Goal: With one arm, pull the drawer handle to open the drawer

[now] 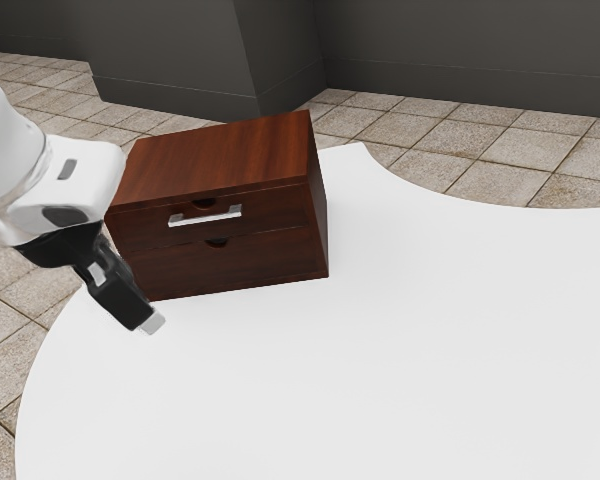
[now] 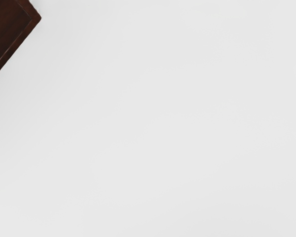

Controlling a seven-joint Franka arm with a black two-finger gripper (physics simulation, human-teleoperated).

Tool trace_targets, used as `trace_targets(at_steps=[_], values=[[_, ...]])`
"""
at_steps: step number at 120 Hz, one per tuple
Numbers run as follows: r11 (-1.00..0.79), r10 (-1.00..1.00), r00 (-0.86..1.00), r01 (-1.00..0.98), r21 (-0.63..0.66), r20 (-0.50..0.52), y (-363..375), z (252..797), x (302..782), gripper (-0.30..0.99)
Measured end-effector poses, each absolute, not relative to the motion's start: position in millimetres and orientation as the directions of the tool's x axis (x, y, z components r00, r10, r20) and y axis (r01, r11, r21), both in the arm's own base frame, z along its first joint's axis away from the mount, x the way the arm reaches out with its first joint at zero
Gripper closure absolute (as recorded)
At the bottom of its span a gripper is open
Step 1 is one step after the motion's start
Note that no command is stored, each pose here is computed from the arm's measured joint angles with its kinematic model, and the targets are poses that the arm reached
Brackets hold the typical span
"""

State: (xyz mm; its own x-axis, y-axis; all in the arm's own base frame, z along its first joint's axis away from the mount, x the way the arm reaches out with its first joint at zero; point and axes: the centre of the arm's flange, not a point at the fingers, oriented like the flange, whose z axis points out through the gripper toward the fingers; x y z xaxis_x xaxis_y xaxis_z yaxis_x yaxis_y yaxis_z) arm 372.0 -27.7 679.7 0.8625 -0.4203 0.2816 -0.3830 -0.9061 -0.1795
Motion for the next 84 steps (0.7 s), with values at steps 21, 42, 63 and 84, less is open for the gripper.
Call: trace_targets(at_steps=[21, 42, 63, 84], values=[[-0.801, -0.596, 0.769, -0.549, -0.238, 0.232, -5.6, 636.2, 395.9, 0.00], [-0.686, -0.723, 0.663, -0.658, -0.310, 0.194, 17.8, 619.1, 418.4, 0.00], [-0.588, -0.800, 0.585, -0.723, -0.363, 0.129, 40.5, 597.6, 446.6, 0.00], [-0.510, -0.840, 0.539, -0.748, -0.425, 0.060, 48.7, 599.9, 474.7, 0.00]])
